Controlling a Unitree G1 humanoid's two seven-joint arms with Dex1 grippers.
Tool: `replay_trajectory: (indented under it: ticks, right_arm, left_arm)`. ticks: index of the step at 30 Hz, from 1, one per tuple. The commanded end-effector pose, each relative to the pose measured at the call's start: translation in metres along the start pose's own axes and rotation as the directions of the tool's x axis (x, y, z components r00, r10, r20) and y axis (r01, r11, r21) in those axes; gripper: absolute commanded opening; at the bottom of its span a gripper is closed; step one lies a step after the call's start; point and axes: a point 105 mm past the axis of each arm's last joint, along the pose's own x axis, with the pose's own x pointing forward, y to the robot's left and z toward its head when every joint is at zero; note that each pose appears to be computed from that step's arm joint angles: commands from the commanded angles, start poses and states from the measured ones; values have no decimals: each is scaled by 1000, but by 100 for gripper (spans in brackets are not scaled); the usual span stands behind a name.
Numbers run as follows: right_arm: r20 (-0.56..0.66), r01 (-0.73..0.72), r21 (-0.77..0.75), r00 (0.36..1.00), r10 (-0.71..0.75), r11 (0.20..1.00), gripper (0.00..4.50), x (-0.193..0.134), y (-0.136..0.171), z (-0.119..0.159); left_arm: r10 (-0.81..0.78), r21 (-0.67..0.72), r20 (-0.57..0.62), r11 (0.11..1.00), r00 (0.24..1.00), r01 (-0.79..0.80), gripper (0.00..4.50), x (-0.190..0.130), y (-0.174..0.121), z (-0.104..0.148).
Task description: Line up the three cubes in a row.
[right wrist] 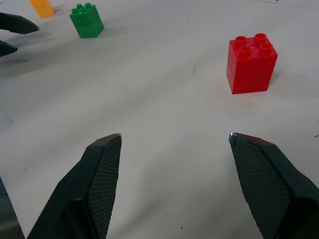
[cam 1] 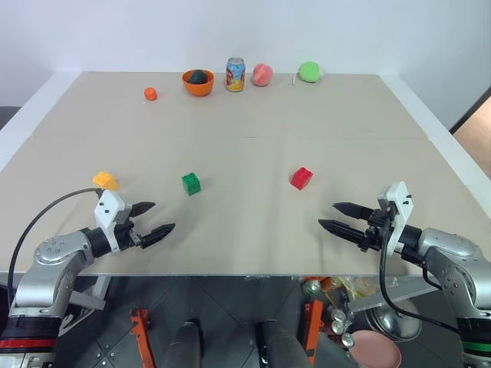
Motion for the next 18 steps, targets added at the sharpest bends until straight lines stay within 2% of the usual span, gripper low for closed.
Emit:
replay_trajectory:
  ticks: [1,4,8,13,18]
  right_arm:
    - [21,55,-45,998,-54,997,355,3,-6,6]
    - [7,201,-84,980,-201,976,355,14,-32,0]
    - [9,286,-112,958,-287,952,355,20,-50,2]
    - [24,261,-146,965,-260,954,355,44,-54,9]
    - [28,199,-142,980,-197,970,355,69,-53,11]
  left_arm:
    - [-36,55,74,998,997,32,446,-4,-1,27]
    - [-192,139,139,975,972,173,446,5,-16,58]
    - [-316,198,147,938,937,285,446,14,-33,71]
    - [-490,267,100,852,866,451,446,34,-64,77]
    - [-560,306,70,800,826,516,446,46,-79,75]
